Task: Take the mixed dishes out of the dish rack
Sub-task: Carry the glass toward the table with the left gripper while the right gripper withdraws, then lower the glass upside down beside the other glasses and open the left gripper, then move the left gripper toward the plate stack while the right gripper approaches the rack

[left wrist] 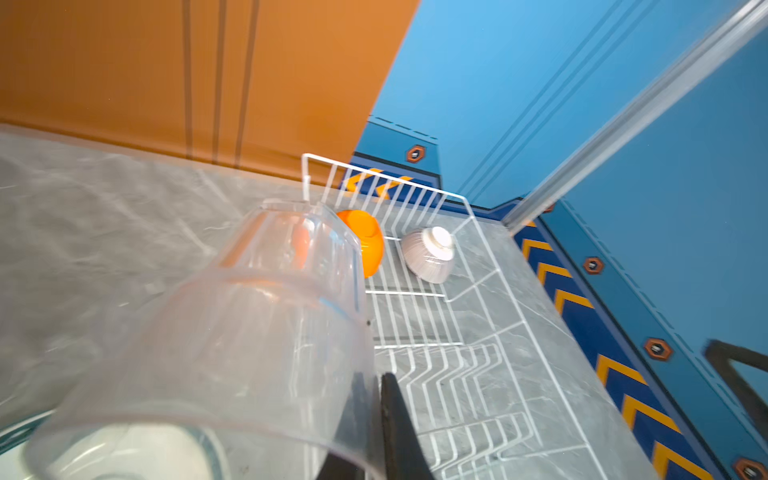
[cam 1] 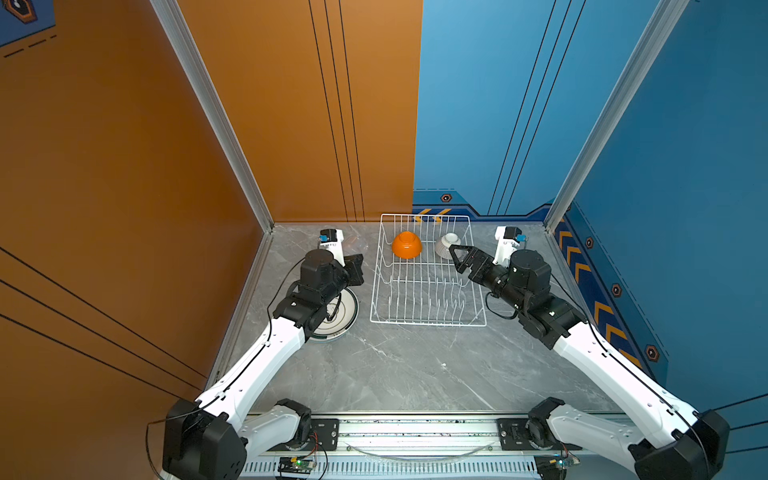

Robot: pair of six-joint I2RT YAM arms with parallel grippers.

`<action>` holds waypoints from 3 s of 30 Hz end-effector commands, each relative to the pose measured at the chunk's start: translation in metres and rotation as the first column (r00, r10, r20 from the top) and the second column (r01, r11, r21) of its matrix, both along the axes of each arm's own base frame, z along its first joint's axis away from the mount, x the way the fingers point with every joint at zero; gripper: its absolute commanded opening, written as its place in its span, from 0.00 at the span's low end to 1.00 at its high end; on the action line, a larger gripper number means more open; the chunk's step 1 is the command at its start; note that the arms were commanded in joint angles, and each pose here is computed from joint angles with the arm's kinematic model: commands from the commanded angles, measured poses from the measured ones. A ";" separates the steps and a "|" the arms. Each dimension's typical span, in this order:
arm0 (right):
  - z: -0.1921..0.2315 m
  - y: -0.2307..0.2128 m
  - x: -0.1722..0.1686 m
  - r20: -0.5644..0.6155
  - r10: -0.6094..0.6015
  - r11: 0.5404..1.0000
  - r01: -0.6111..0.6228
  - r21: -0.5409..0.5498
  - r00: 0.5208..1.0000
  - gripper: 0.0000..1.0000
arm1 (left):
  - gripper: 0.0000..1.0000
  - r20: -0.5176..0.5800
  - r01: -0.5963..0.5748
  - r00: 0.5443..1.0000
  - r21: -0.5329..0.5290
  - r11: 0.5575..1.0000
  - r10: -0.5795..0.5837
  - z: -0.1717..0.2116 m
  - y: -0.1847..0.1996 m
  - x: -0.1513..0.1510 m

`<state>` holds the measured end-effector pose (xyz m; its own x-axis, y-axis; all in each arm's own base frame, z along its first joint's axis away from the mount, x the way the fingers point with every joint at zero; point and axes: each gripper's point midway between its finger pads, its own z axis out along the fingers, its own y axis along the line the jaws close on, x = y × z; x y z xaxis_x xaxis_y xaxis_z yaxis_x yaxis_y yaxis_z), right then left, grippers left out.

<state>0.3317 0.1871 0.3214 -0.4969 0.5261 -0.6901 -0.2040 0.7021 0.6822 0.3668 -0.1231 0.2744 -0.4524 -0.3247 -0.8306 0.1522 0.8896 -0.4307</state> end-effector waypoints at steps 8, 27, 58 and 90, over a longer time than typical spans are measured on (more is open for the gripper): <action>-0.039 -0.021 -0.012 -0.041 -0.032 0.990 0.026 -0.141 0.999 1.00 | 0.00 -0.176 -0.397 0.880 0.236 0.887 0.441 -0.021 0.163 -0.047; -0.076 -0.050 -0.033 -0.086 -0.066 0.975 0.046 -0.217 0.994 1.00 | 0.00 -0.476 -0.470 0.761 0.062 0.880 0.440 -0.073 0.255 0.048; -0.091 -0.068 -0.043 -0.133 -0.111 0.965 0.075 -0.252 0.985 1.00 | 0.00 -0.667 -0.348 0.652 0.159 0.924 0.360 -0.143 0.262 0.112; -0.099 -0.074 -0.047 -0.155 -0.122 0.963 0.079 -0.258 0.980 1.00 | 0.98 -0.612 -0.305 0.725 0.126 0.944 0.316 -0.081 0.228 0.070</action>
